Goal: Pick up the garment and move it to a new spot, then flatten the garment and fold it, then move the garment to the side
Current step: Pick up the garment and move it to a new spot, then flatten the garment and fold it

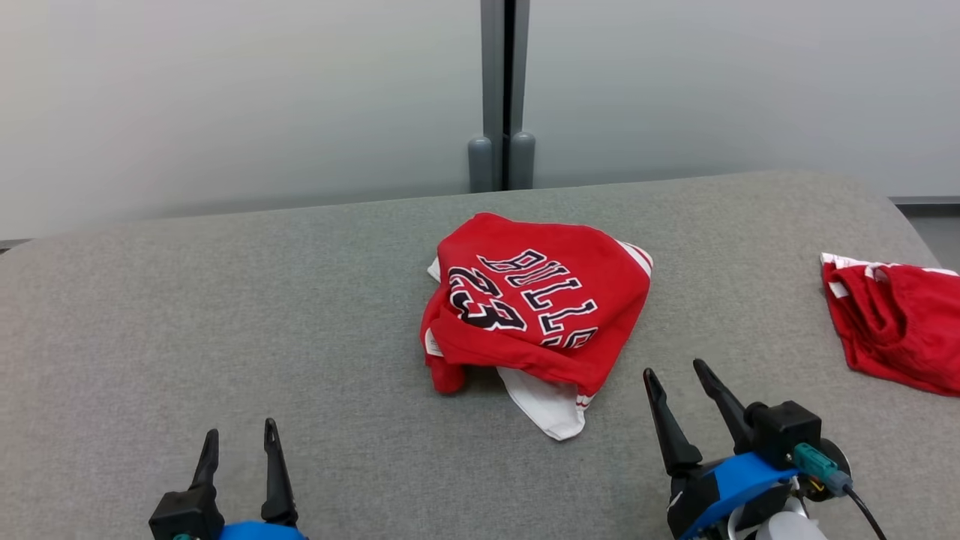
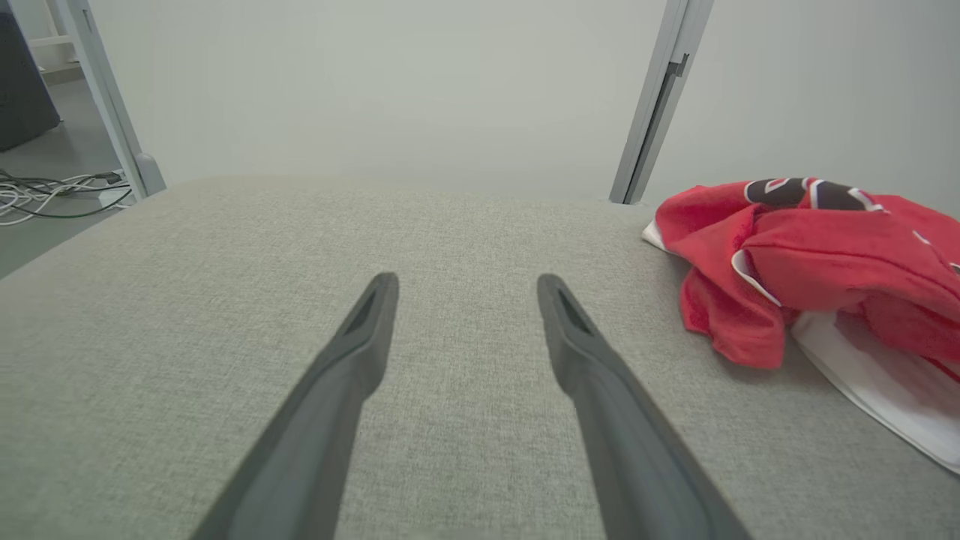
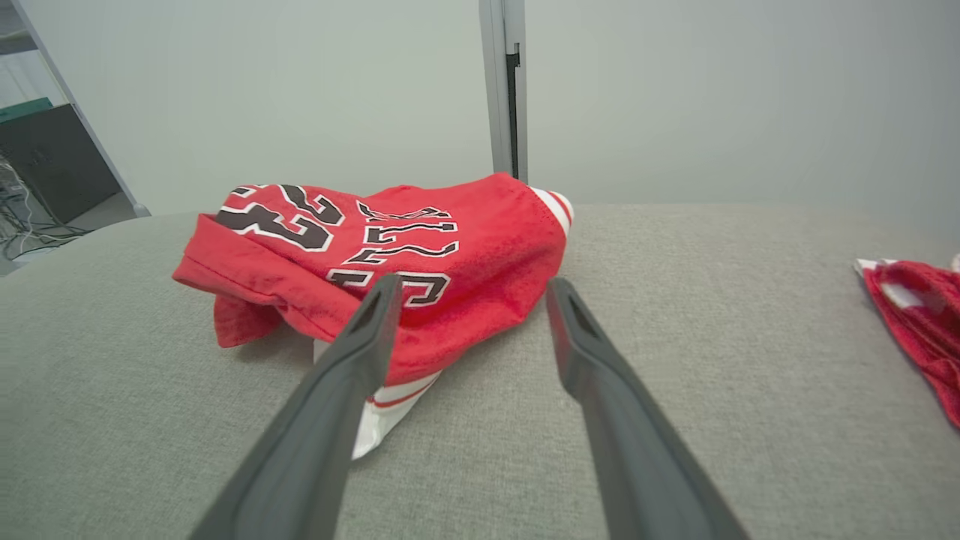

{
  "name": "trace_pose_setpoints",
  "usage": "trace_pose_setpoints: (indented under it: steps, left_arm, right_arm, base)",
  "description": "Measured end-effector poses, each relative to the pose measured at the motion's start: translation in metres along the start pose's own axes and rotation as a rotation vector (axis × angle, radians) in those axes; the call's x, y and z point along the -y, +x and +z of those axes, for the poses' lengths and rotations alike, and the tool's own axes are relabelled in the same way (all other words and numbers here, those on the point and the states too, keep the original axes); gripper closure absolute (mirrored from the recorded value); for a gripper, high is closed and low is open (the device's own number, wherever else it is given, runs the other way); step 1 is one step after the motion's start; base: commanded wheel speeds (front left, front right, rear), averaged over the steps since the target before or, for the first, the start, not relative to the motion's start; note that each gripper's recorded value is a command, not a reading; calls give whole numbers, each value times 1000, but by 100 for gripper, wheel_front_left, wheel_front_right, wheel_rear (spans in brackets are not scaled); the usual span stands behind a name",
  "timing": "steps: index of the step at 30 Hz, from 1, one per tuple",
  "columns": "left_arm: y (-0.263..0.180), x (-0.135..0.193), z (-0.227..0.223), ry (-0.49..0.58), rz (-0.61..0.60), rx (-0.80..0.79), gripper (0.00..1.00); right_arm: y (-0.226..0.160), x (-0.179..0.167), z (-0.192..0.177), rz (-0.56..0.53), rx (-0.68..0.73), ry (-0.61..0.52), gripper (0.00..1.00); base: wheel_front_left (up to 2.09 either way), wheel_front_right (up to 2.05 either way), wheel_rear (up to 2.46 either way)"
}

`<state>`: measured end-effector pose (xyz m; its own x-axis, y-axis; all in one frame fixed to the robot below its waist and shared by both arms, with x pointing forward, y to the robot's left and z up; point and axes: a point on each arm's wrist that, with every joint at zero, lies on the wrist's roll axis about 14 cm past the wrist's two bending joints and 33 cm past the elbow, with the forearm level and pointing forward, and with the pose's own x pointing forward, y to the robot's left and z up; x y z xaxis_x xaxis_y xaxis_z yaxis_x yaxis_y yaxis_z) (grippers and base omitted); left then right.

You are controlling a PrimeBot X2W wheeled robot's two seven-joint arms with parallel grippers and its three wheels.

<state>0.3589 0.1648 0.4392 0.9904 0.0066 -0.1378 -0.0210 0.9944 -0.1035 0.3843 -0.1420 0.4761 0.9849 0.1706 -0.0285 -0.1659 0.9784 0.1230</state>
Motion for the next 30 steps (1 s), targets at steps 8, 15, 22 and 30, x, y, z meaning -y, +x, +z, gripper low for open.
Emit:
trace_pose_setpoints:
  steps: [8, 15, 22, 30]
  left_arm:
    - [-4, -2, -4, -4, 1, -10, 0]
    - [-1, -2, -6, -27, 14, -19, 0]
    - [-7, -24, -14, -32, 89, -45, 0]
    - [-6, -33, -16, -53, 128, -51, 0]
  right_arm:
    - [2, -12, -22, 38, -67, 0, 0]
    - [12, -37, -64, 122, -200, -5, 0]
    - [24, -43, -103, 156, -330, -44, 0]
    - [38, -28, -112, 113, -365, -62, 100]
  base:
    - [0, 0, 0]
    - [0, 0, 0]
    - [0, 0, 0]
    - [0, 0, 0]
